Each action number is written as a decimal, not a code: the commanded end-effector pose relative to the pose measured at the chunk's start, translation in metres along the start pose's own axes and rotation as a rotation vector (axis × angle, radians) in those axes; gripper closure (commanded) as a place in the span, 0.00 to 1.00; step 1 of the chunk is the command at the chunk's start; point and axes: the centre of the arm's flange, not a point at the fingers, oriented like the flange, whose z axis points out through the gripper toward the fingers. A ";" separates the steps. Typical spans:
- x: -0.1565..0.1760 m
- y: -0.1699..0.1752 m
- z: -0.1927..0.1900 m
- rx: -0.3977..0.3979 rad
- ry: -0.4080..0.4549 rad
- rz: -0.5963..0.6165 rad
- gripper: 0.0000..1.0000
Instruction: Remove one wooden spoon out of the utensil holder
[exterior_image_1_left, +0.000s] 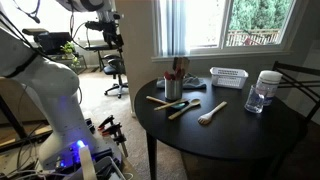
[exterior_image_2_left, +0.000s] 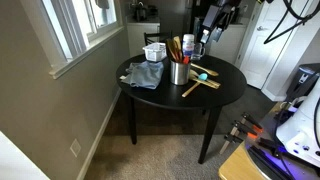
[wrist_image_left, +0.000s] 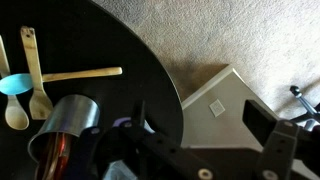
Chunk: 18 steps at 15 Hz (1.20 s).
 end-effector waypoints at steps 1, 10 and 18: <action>0.000 0.000 0.000 0.000 0.000 0.000 0.00; 0.005 0.026 -0.009 0.023 0.042 0.093 0.00; 0.087 0.190 -0.023 0.110 0.114 0.495 0.00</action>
